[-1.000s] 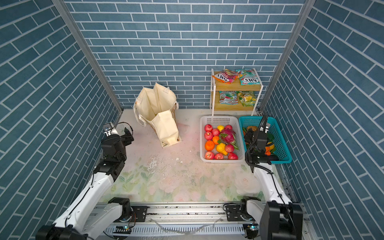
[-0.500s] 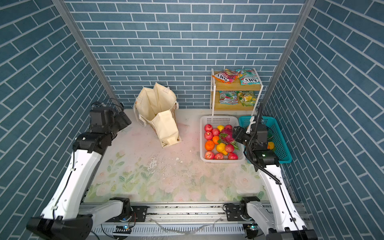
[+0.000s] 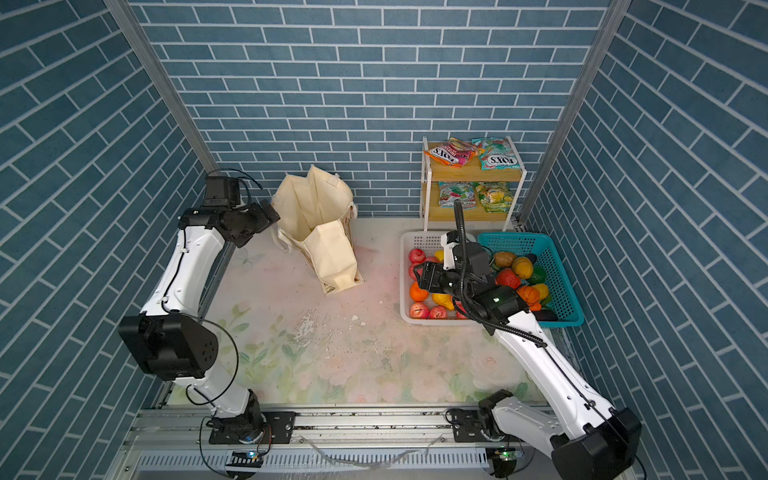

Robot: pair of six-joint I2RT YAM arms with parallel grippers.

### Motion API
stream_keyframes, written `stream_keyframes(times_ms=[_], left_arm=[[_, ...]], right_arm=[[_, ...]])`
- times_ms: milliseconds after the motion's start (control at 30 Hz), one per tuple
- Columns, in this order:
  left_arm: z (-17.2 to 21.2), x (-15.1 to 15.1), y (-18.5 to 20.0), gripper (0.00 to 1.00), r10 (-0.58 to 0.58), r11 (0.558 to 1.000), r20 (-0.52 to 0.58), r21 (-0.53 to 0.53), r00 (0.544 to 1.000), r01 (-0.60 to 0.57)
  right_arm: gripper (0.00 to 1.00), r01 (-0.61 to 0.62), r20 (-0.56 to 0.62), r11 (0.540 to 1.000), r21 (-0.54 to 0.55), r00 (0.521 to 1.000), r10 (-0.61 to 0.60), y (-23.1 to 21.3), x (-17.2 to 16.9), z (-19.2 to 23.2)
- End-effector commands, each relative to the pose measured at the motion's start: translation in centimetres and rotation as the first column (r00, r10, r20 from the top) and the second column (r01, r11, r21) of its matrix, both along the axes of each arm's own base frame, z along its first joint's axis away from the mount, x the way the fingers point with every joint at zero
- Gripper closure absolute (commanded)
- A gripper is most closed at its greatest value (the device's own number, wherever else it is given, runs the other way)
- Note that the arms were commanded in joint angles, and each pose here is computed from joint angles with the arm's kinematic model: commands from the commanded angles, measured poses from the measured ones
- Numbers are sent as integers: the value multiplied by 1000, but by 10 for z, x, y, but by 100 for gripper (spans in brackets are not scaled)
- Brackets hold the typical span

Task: Place the food into the grocery bag and tie it
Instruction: 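Reach the left gripper to the bag handle while the right reaches the bag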

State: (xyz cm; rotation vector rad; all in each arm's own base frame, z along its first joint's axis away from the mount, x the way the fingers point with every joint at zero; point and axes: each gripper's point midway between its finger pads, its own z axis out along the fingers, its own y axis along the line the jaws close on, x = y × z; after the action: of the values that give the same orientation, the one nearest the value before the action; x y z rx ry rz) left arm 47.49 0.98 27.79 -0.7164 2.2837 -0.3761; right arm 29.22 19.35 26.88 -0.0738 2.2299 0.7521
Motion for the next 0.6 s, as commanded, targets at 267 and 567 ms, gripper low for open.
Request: stream_keyframes(times_ms=[267, 567], left_arm=[[-27, 49, -27, 40, -196, 979, -62, -77, 979, 191], [-25, -2, -51, 94, -361, 933, -95, -53, 928, 357]], right_arm=[[29, -10, 9, 1000, -20, 1000, 10, 10, 9, 6], [29, -41, -5, 999, 20, 999, 41, 33, 15, 22]])
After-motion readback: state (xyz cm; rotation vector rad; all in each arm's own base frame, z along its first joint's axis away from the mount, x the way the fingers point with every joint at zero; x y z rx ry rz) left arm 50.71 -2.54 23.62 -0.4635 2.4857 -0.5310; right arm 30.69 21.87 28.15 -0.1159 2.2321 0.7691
